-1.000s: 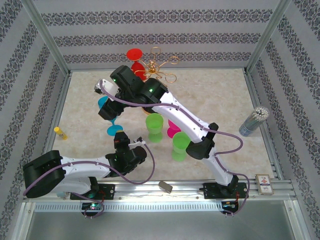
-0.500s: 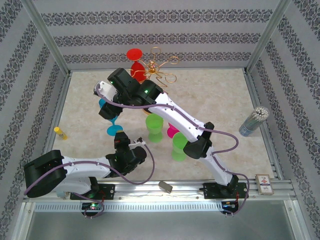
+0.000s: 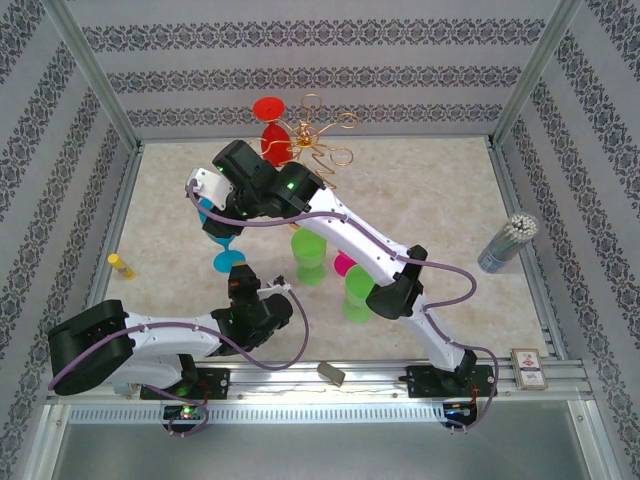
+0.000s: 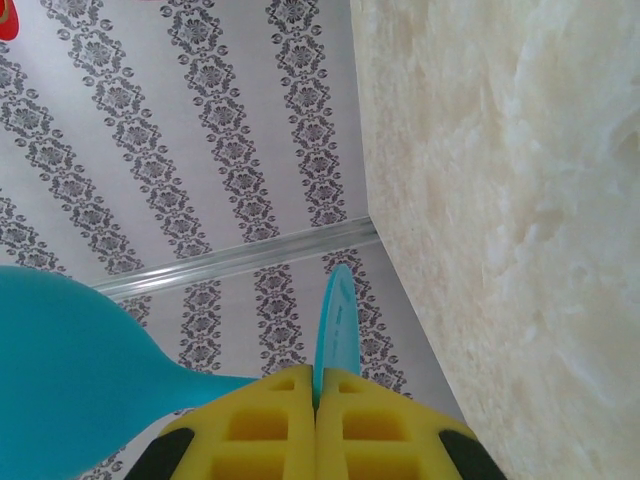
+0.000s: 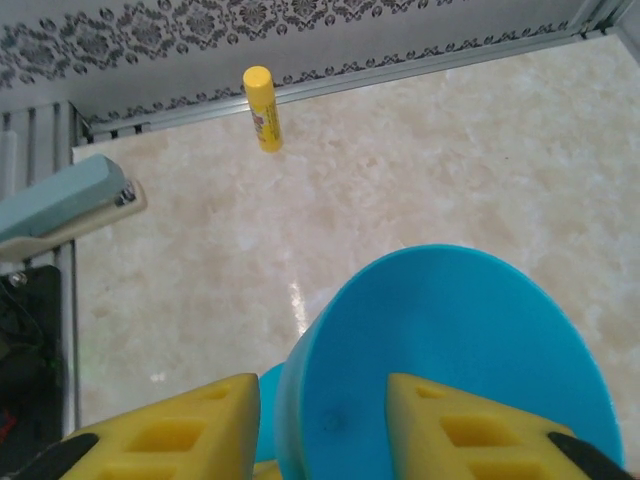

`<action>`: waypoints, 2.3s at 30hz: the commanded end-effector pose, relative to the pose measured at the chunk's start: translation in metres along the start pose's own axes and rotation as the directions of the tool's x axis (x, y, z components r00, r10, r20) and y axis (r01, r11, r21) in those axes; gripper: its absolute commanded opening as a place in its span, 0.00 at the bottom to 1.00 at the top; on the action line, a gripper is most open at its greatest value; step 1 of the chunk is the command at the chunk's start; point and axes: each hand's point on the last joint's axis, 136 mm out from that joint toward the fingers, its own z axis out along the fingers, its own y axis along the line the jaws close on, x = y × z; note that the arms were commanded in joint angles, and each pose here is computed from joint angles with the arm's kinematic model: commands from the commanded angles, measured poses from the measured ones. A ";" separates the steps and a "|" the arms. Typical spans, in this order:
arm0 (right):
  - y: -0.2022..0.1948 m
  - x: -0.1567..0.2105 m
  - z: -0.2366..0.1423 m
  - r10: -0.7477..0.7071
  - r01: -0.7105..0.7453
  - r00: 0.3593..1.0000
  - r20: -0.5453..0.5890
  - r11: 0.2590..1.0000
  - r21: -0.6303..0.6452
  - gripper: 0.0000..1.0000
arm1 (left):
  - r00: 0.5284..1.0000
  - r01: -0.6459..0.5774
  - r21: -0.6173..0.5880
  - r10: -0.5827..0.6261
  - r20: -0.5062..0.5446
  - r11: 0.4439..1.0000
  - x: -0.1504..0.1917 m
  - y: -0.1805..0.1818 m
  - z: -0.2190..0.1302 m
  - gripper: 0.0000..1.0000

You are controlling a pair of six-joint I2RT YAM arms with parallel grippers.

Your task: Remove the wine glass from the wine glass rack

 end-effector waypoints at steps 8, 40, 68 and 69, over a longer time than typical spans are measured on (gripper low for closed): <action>0.020 0.007 -0.012 -0.036 0.034 0.999 -0.037 0.998 -0.053 0.00 | 0.999 0.039 -0.028 -0.039 -0.023 0.999 0.002 0.009 -0.001 0.01; 0.008 -0.028 -0.062 -0.033 0.027 0.996 0.084 0.997 0.077 0.00 | 0.998 0.056 -0.023 -0.056 -0.032 0.998 0.004 0.011 0.002 0.24; 0.005 -0.025 -0.164 0.031 -0.084 0.975 0.220 0.969 0.234 0.00 | 0.988 0.148 -0.018 -0.148 -0.042 0.989 0.012 0.020 0.007 0.25; 0.005 -0.023 -0.168 0.036 -0.090 0.974 0.224 0.967 0.237 0.00 | 0.987 0.151 -0.018 -0.152 -0.043 0.988 0.012 0.020 0.007 0.25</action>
